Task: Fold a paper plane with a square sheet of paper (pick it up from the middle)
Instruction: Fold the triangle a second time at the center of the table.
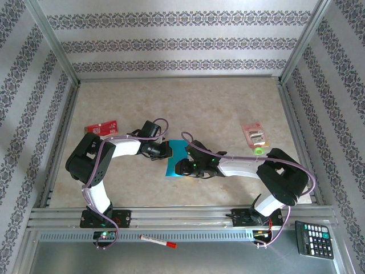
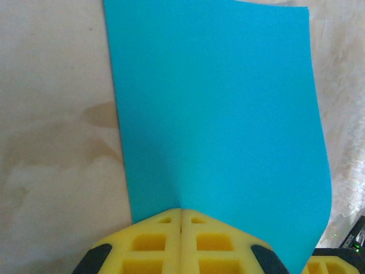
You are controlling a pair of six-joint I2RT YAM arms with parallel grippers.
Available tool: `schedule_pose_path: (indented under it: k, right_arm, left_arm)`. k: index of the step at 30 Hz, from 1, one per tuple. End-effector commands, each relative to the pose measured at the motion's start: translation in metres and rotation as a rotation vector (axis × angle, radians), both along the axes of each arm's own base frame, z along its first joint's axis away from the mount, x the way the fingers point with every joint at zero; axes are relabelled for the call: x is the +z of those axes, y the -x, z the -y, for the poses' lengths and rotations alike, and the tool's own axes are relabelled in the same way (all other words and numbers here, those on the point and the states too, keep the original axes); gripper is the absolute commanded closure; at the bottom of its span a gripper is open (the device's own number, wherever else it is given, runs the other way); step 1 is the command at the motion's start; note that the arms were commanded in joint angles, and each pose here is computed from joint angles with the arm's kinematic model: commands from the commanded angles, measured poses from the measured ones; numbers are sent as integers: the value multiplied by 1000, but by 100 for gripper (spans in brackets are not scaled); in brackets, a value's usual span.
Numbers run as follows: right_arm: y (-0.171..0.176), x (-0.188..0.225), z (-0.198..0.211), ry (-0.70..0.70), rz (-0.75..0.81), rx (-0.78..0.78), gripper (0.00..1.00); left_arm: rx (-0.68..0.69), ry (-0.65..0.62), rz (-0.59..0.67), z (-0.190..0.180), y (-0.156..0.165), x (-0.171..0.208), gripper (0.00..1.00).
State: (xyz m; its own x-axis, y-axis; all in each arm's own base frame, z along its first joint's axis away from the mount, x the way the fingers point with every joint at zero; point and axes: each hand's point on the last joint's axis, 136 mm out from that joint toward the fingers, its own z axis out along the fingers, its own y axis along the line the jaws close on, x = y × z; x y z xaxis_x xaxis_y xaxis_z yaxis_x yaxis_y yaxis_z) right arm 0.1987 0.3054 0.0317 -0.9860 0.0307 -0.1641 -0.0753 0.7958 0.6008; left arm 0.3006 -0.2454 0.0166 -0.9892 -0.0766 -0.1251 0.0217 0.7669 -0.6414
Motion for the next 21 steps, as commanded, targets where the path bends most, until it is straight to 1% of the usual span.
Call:
schedule_pose_path:
  k: [1, 14, 21]
  right_arm:
    - [-5, 15, -9, -58, 47, 32, 52]
    - [-12, 27, -6, -110, 69, 25, 47]
    - [-8, 31, -8, -135, 72, 44, 46]
  left_arm:
    - [0, -134, -105, -24, 28, -33, 99]
    - [-1, -147, -110, -26, 30, -34, 99]
    - [-3, -152, -110, -26, 30, -34, 99]
